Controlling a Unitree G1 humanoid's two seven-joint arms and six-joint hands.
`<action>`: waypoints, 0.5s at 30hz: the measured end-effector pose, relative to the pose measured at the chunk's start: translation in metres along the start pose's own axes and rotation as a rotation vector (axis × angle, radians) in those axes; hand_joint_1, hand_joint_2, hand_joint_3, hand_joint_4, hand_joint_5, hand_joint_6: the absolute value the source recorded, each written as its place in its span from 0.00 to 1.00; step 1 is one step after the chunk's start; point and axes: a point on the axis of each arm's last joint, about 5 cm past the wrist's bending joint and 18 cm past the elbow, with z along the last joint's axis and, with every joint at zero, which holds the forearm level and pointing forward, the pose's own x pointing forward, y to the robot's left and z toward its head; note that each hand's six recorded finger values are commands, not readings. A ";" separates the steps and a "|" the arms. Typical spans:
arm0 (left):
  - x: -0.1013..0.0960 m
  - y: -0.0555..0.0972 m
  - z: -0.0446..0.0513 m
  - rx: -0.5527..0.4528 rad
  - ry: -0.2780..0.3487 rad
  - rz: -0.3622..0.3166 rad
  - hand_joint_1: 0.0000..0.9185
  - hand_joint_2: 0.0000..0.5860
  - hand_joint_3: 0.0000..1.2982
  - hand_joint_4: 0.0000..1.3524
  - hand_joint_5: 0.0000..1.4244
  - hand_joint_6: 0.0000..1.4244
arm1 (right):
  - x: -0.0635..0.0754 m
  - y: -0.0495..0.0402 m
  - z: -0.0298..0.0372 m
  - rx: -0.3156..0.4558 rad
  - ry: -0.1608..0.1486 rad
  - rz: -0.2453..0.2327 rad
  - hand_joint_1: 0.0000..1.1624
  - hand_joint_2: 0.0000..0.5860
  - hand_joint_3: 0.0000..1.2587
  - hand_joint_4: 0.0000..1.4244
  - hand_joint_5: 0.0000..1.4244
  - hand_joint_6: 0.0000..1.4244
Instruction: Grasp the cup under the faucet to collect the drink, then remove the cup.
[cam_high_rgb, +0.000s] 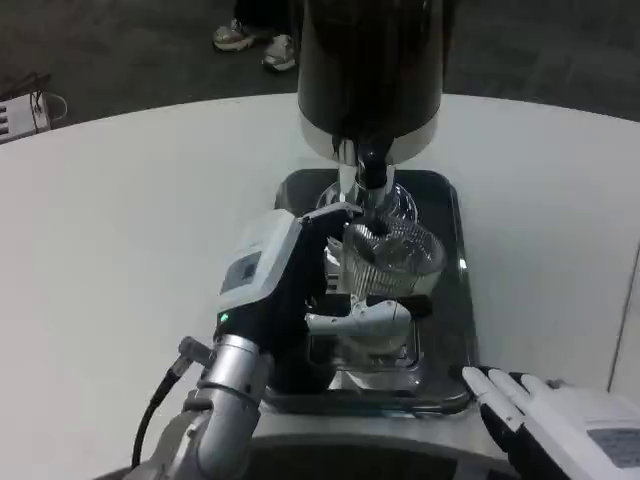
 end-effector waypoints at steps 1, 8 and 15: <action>0.000 0.000 0.0002 0.002 -0.001 0.000 0.62 0.00 0.75 0.82 0.89 1.00 | 0.000 -0.0001 -0.0004 0.000 0.002 -0.001 0.40 0.85 0.00 0.00 0.00 0.00; -0.001 0.001 -0.0026 0.033 0.006 0.021 0.60 0.00 0.70 0.74 0.84 0.99 | -0.003 -0.0005 -0.0061 0.021 0.005 -0.007 0.40 0.85 0.00 0.00 0.00 0.00; -0.005 0.009 -0.0099 0.073 0.024 0.036 0.35 0.05 0.53 0.46 0.67 0.85 | -0.003 -0.0017 -0.0082 0.039 0.005 -0.005 0.40 0.85 0.00 0.00 0.00 0.00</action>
